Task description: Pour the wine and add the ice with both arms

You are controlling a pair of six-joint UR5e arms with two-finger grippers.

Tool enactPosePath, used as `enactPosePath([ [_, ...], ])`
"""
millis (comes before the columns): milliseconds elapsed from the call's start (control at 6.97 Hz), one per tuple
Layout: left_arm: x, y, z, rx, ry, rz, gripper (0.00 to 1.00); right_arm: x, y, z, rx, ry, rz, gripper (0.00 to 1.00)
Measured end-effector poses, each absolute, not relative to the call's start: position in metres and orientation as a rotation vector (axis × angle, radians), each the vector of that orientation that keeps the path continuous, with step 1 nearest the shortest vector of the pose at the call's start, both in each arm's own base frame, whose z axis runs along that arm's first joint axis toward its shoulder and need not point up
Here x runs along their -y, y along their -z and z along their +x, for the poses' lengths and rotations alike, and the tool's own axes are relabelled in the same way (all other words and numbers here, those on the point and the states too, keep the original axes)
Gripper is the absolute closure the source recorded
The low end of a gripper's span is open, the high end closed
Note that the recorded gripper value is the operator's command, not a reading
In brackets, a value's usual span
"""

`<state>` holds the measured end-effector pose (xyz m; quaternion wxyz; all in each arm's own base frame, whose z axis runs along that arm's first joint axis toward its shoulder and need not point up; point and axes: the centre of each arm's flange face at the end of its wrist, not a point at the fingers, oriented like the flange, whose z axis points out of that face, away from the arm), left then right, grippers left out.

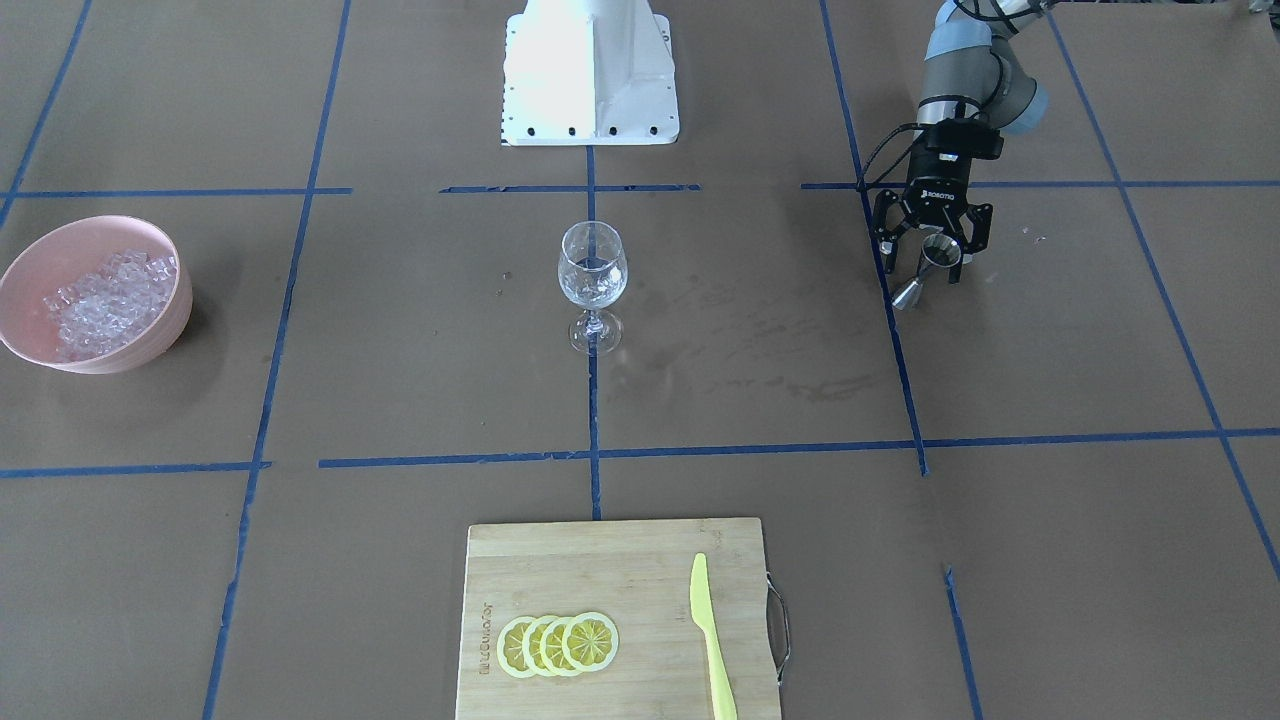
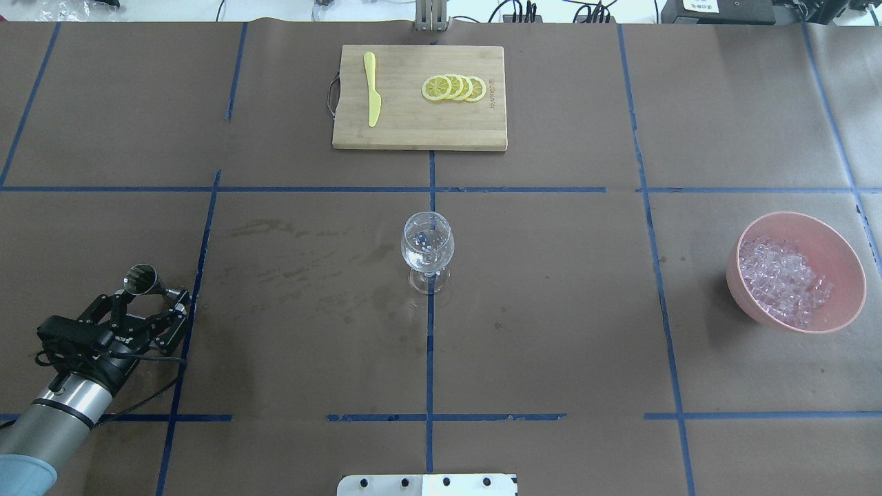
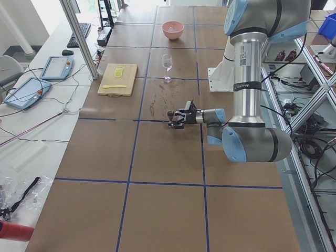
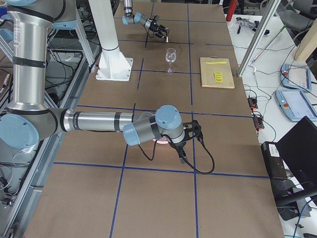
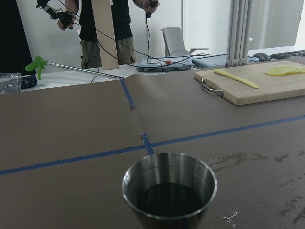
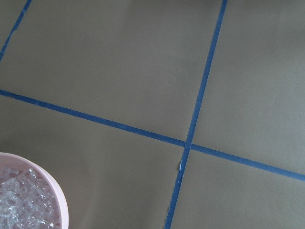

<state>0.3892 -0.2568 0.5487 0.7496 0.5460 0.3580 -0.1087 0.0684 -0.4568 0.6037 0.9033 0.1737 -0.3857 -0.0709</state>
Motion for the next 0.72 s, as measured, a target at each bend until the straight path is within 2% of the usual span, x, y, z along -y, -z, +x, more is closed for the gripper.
enactPosePath([
  [143, 0.2568, -0.5491, 0.3894, -0.783, 0.238, 1.193, 0.46, 0.4568, -0.6037, 0.0684, 0.797, 0.147, 0.359, 0.0],
  [717, 0.2568, -0.5534, 0.3897, -0.781, 0.24, 1.189, 0.48, 0.4575, -0.603, 0.0684, 0.797, 0.147, 0.361, 0.0],
])
